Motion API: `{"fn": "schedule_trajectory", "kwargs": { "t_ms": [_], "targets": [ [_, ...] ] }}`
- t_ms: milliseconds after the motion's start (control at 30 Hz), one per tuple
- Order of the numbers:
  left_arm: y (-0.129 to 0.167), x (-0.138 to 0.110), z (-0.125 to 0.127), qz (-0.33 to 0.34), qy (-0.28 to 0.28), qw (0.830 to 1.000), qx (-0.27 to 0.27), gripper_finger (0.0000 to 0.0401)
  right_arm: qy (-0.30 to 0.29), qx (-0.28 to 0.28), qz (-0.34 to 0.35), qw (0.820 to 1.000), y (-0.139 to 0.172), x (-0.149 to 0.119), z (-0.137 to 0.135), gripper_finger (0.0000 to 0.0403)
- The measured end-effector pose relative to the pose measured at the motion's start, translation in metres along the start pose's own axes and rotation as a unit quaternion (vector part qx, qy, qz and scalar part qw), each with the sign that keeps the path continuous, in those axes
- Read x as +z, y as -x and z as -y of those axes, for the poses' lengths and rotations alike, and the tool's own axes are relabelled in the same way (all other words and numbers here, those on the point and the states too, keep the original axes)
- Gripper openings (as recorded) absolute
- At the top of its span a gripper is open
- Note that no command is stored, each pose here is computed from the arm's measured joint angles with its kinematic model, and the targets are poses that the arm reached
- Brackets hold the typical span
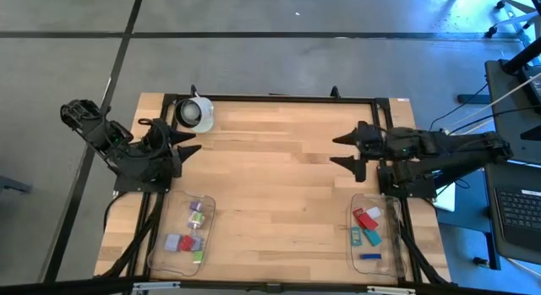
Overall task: Pick & Place Office items
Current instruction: Return to Home Position
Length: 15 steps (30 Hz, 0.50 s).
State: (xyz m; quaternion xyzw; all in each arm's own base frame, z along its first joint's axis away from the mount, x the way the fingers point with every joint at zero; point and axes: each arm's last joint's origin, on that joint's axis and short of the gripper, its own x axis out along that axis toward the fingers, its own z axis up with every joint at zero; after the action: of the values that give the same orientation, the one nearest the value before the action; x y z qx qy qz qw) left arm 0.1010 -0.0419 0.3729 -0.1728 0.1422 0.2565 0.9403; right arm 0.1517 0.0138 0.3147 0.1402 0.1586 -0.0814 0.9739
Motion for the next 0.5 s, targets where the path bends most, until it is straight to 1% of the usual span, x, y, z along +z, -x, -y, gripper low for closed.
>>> {"fn": "schedule_trajectory", "kwargs": {
  "t_ms": [133, 367, 500],
  "targets": [
    [0.0, 0.001, -0.002, 0.002, 0.004, 1.0, 0.005, 0.021, -0.019, 0.013, 0.034, 0.999, 0.008, -0.022, 0.01, 0.0343],
    [-0.001, 0.002, -0.002, -0.002, 0.016, 1.0, 0.004, 0.0213, -0.042, 0.043, 0.117, 0.991, 0.02, -0.049, 0.023, 0.0343],
    [-0.001, 0.002, -0.001, 0.001, 0.026, 1.0, 0.001, 0.0213, -0.048, 0.04, 0.141, 0.988, 0.021, -0.066, 0.031, 0.0343]
  ]
}}
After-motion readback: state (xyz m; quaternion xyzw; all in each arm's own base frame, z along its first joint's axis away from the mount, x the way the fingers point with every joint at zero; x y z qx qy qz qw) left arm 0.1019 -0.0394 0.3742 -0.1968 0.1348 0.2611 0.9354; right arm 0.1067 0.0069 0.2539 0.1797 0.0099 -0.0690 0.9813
